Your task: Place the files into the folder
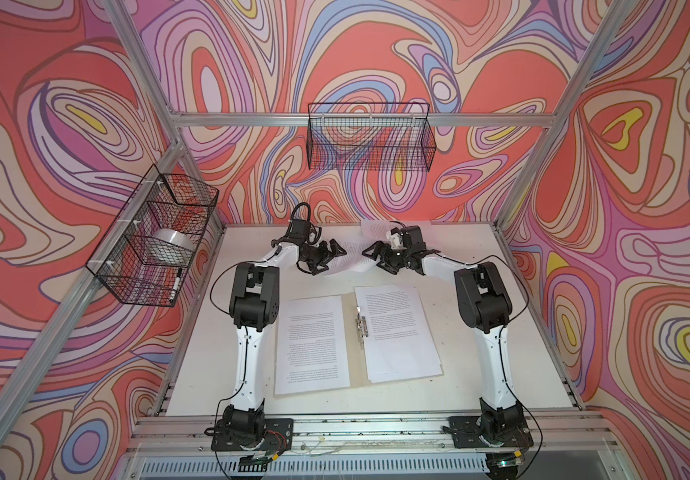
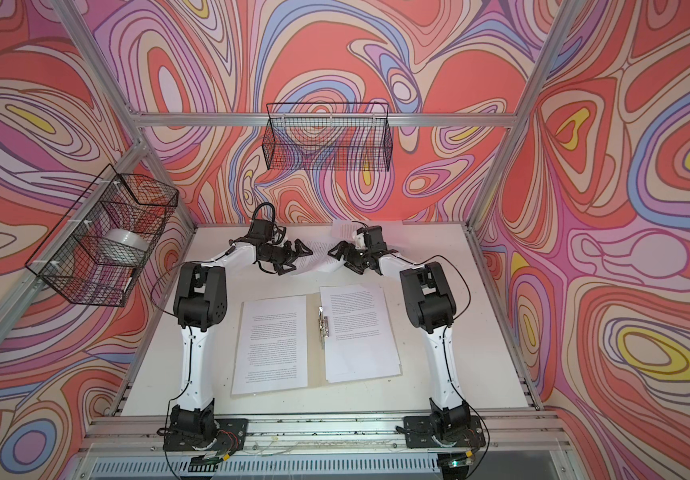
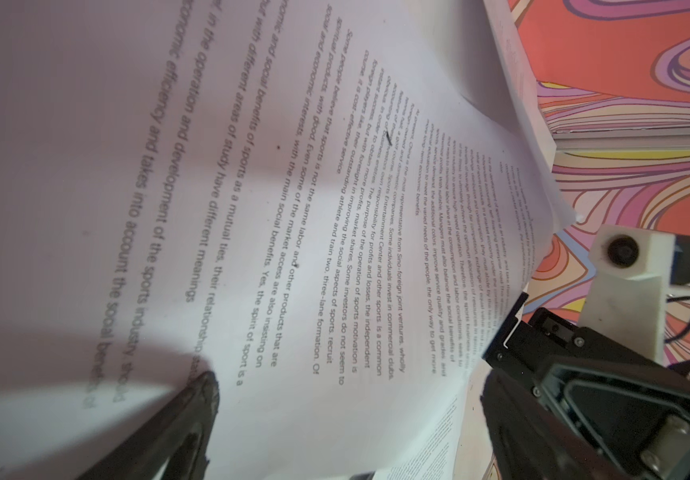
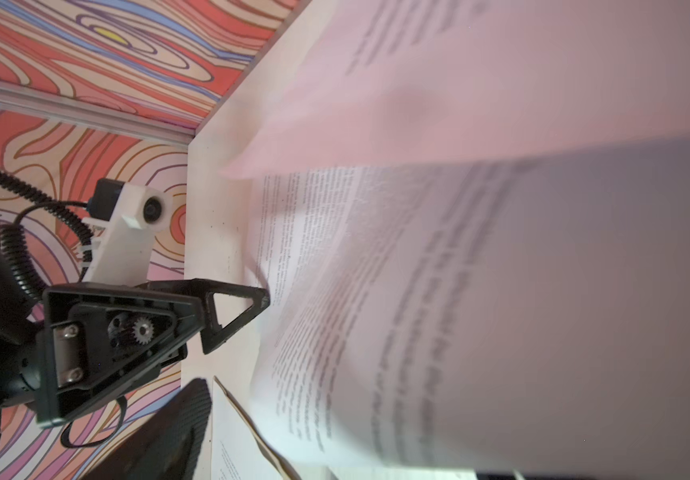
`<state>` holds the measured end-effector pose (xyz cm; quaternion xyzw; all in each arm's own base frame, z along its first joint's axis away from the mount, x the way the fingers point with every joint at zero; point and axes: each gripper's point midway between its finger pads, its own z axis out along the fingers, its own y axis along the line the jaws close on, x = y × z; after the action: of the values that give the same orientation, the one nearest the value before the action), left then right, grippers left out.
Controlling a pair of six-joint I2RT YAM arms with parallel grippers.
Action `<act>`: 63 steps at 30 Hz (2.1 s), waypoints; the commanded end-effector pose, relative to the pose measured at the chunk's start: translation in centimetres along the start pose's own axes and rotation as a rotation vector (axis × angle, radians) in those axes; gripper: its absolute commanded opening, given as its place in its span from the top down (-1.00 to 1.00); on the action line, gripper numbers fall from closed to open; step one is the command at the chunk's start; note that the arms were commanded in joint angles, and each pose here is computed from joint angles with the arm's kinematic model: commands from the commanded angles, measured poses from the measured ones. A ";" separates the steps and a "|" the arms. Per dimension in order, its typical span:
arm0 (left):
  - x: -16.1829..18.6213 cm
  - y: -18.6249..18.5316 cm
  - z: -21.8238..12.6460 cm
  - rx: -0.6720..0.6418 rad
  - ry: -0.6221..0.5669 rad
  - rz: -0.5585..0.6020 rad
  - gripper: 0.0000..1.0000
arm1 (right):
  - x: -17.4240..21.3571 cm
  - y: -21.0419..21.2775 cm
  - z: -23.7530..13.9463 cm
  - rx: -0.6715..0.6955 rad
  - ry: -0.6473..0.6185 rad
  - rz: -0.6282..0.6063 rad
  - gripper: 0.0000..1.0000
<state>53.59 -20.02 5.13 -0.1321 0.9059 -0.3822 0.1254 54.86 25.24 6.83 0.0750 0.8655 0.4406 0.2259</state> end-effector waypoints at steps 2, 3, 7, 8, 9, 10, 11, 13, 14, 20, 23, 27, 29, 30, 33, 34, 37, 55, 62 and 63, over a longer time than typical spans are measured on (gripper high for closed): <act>7.6 10.1 3.3 -0.287 0.215 -0.197 -1.00 | -2.0 -0.9 -0.1 -0.022 -0.030 -0.080 -0.96; 7.5 10.0 3.2 -0.287 0.215 -0.194 -1.00 | -2.0 -1.0 0.3 -0.030 -0.019 -0.088 -0.94; 7.5 10.2 3.0 -0.290 0.217 -0.197 -1.00 | -2.5 -0.8 0.5 -0.033 -0.025 -0.121 -0.88; 7.5 10.1 3.0 -0.291 0.216 -0.195 -1.00 | -2.5 -0.7 0.6 -0.037 -0.017 -0.115 -0.84; 7.5 10.2 2.9 -0.291 0.216 -0.197 -1.00 | -2.4 -0.6 0.7 -0.044 -0.006 -0.108 -0.78; 7.5 10.2 2.9 -0.290 0.216 -0.197 -1.00 | -2.3 -0.3 0.7 -0.061 0.001 -0.106 -0.72; 7.4 10.2 2.9 -0.287 0.214 -0.198 -1.00 | -2.3 -0.1 0.6 -0.070 -0.006 -0.097 -0.67; 7.2 10.3 2.8 -0.287 0.210 -0.206 -1.00 | -2.0 -0.2 0.4 -0.076 -0.013 -0.075 -0.54; 7.1 10.3 2.7 -0.282 0.209 -0.209 -1.00 | -1.8 -0.3 0.4 -0.075 -0.010 -0.066 -0.49; 6.3 9.1 2.2 -0.243 0.193 -0.211 -1.00 | -0.7 -1.0 0.3 -0.073 0.008 -0.020 0.14; 5.4 7.6 1.0 -0.200 0.170 -0.214 -1.00 | 0.0 -0.7 0.5 -0.081 0.023 0.000 0.60; 3.5 4.1 -2.1 -0.139 0.108 -0.169 -1.00 | 1.1 2.3 0.1 -0.051 0.027 -0.033 0.83; 2.4 2.1 -4.4 -0.113 0.057 -0.143 -1.00 | 1.2 4.2 -0.9 -0.037 0.005 -0.033 0.94; 2.0 1.2 -5.7 -0.109 0.029 -0.131 -1.00 | 1.1 5.2 -1.5 -0.026 -0.016 -0.038 0.97; 1.2 -1.3 -9.9 -0.099 -0.072 -0.092 -1.00 | 0.8 8.1 -3.0 -0.024 -0.053 -0.041 1.00; 1.0 -2.0 -11.2 -0.099 -0.104 -0.077 -1.00 | 0.7 9.1 -3.4 -0.037 -0.059 -0.043 1.00; 1.3 -3.9 -15.6 -0.108 -0.197 -0.024 -1.00 | 0.5 12.3 -4.5 -0.065 -0.066 -0.050 1.00; 16.2 -6.0 -19.2 -0.078 -0.056 0.288 -1.00 | 6.1 -1.0 -24.9 0.418 -0.395 0.133 1.00; 18.8 -5.4 -17.4 -0.054 0.032 0.305 -1.00 | 14.0 -4.7 -25.5 0.503 -0.485 0.312 1.00; 18.8 -5.6 -17.4 -0.046 0.034 0.302 -1.00 | 14.8 -4.5 -25.2 0.516 -0.490 0.316 1.00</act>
<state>31.87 -18.41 18.49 -0.0039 0.9284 -0.3312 0.1685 31.26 9.24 11.45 0.3120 0.8700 0.2305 0.3044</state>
